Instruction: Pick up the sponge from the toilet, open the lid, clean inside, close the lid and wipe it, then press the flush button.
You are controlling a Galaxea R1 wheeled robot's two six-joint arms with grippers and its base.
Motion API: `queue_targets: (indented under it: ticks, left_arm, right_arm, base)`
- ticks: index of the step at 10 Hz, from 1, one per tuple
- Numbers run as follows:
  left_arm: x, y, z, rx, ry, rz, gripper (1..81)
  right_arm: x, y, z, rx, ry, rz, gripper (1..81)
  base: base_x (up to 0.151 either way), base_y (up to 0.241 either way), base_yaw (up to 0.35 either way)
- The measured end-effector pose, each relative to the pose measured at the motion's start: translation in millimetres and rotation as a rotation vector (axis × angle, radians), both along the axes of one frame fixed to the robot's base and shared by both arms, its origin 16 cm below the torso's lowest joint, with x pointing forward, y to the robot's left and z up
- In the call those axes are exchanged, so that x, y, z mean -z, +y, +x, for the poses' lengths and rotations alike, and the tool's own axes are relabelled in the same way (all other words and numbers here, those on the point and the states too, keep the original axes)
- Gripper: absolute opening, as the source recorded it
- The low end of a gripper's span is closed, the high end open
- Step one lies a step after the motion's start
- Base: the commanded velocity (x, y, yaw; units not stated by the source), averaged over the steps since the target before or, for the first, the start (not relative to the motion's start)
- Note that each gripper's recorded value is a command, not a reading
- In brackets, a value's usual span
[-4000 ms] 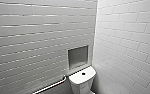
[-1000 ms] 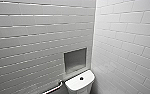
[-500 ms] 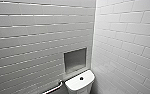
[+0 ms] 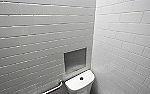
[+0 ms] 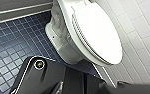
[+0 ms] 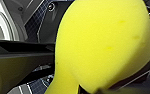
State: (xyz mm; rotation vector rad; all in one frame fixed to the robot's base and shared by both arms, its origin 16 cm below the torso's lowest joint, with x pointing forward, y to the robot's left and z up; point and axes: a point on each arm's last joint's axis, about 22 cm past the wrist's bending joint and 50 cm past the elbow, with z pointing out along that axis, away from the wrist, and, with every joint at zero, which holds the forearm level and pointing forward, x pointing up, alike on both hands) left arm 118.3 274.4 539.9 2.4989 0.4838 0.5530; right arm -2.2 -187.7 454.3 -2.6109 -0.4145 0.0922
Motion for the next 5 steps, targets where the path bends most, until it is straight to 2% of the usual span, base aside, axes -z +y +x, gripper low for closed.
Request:
queue_targets:
  ticks: [2,5]
  left_arm:
    - [-37,9,57,0.027,-0.047,0.023,81.1]
    - [-125,32,184,0.03,-0.199,0.051,81.1]
  right_arm:
    - [3,2,10,0.006,-0.022,0.0,1.0]
    - [2,11,8,0.008,-0.02,0.012,1.0]
  base:
    - [0.0,0.0,0.0]
    - [0.0,0.0,0.0]
